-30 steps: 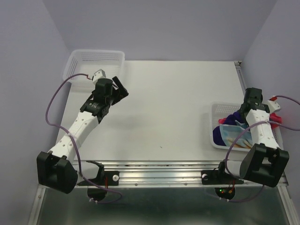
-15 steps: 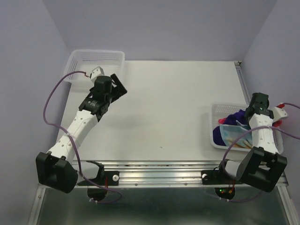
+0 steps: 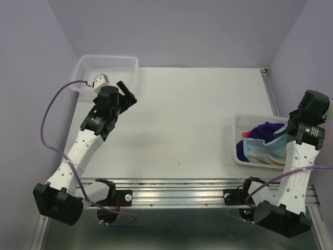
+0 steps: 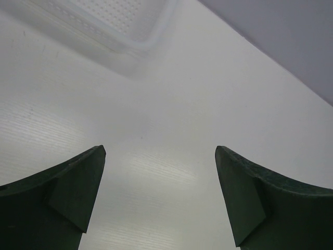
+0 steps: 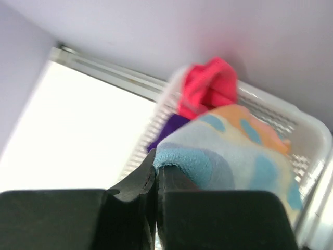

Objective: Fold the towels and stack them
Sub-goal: Grab crumpled towel, then move the towel to the center of the board

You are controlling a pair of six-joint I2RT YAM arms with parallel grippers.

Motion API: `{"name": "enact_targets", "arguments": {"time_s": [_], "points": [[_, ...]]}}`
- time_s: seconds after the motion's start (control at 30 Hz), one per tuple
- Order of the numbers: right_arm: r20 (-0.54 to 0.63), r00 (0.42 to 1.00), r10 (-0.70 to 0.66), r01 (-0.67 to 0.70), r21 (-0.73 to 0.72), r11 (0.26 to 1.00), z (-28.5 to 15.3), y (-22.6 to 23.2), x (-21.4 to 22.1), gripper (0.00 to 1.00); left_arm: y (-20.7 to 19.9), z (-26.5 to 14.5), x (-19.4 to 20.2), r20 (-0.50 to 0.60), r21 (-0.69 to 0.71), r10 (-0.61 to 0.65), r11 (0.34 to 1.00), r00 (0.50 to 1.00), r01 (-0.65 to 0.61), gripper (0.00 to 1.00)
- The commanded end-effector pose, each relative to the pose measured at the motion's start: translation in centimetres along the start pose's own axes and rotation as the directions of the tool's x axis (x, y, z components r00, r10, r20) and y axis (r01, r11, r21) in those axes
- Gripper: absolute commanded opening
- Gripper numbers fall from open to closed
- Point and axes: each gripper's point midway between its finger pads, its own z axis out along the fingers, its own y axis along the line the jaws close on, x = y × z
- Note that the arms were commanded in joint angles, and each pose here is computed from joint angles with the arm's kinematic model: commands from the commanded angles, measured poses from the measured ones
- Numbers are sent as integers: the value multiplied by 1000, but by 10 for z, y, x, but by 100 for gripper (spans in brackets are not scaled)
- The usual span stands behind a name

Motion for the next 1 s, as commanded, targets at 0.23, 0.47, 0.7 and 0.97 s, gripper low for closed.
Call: {"name": "enact_targets", "arguments": {"time_s": [0.23, 0.47, 0.7, 0.97], "points": [[27, 992, -122, 69, -934, 352, -167, 213, -93, 1, 0, -13, -28, 116, 0, -9, 1000, 993, 9, 99], [166, 959, -229, 113, -967, -228, -345, 361, -51, 1, 3, -21, -38, 143, -21, -20, 1000, 989, 23, 99], [83, 972, -220, 3, -941, -339, -367, 400, 0, 1, 23, -36, -47, 176, -112, -69, 990, 982, 89, 99], [-173, 888, -425, -92, -975, 205, -228, 317, 158, 12, 42, -41, -13, 125, -95, -121, 986, 985, 134, 99]]}}
